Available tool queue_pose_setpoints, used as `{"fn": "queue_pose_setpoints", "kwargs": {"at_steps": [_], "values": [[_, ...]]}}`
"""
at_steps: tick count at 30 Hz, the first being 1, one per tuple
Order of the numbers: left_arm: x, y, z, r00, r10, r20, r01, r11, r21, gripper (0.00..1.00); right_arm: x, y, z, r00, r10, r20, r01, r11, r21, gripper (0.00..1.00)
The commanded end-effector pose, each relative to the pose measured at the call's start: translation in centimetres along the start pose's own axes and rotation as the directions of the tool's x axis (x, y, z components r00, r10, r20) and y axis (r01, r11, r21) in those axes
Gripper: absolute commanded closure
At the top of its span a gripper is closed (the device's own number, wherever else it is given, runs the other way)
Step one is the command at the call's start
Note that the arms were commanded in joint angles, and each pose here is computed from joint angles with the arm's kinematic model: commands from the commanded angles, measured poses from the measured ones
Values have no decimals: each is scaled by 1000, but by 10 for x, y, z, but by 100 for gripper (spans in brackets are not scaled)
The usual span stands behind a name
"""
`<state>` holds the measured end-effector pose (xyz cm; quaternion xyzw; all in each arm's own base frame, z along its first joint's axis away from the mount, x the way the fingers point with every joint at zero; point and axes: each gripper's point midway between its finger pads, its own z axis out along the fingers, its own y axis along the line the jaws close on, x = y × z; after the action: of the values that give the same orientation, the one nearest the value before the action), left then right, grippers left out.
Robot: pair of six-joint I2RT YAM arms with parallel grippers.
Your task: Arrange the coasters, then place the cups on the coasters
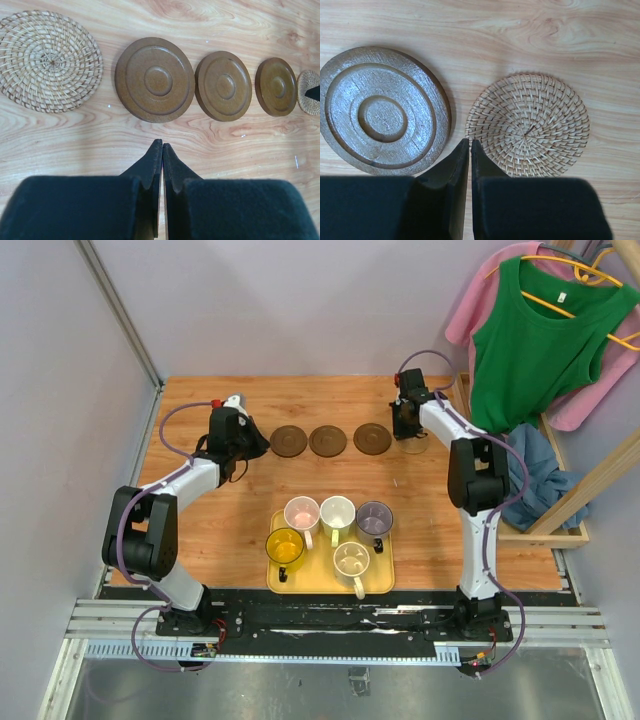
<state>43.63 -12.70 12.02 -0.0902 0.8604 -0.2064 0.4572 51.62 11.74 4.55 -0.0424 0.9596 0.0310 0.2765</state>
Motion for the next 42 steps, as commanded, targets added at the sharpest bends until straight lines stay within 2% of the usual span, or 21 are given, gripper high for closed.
{"fn": "queue_pose_setpoints", "kwargs": {"at_steps": [1, 19, 42], "values": [[-11, 1, -2, 999, -3, 42, 3, 1000, -2, 94, -1, 8, 2, 1000, -29, -13, 29, 1000, -5, 93], [-9, 3, 2, 999, -3, 35, 3, 1000, -2, 94, -2, 14, 17, 998, -54, -27, 53, 999, -8, 93], [-7, 2, 2, 1000, -8, 28, 7, 1000, 4, 95, 3, 24, 12, 994, -105, -30, 105, 994, 15, 92]]}}
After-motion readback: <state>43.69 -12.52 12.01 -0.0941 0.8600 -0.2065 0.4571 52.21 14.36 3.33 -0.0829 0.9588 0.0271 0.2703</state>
